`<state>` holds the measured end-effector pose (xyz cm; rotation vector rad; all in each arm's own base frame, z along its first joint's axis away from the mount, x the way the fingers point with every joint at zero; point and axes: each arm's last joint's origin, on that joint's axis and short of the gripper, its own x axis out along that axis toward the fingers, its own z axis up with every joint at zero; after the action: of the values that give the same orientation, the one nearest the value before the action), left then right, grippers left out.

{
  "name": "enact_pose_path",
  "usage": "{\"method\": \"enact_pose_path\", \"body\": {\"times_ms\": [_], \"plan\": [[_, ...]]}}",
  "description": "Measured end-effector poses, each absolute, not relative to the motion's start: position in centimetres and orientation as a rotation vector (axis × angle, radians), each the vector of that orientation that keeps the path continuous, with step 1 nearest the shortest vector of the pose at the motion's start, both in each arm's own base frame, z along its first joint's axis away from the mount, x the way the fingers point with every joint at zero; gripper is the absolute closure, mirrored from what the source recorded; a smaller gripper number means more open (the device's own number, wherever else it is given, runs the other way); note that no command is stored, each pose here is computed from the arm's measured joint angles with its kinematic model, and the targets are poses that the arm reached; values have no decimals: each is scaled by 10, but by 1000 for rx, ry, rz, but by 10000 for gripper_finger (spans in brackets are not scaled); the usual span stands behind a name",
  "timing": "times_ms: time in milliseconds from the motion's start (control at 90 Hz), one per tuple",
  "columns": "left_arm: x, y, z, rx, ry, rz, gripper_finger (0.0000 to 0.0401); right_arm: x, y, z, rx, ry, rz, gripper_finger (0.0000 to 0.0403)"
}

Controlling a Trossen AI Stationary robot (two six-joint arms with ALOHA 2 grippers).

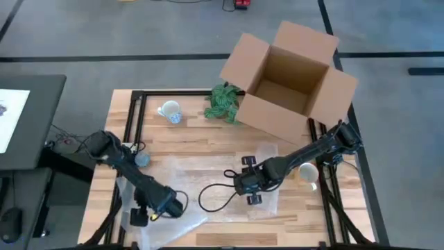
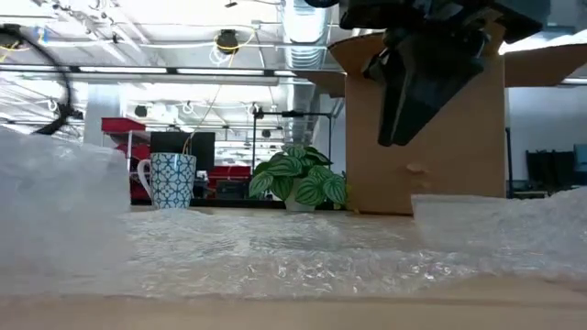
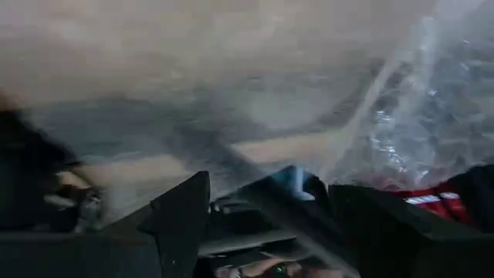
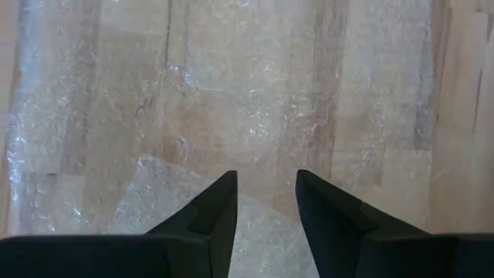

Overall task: Wrap mug
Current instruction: Prepare the bubble wrap

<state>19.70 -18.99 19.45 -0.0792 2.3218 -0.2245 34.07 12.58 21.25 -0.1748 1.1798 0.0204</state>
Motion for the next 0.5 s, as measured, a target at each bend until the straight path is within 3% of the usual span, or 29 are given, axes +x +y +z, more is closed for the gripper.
{"method": "enact_pose_path", "body": {"times_ms": [111,256,500], "plan": [[195,-195,195,0,2338,-225,157,341,126,213,-180,1173,26,280],[197,-187,221,101,2159,-156,157,342,126,213,-196,1165,39,280],[215,-155,274,179,1640,120,157,345,123,214,-189,1151,36,280]]}}
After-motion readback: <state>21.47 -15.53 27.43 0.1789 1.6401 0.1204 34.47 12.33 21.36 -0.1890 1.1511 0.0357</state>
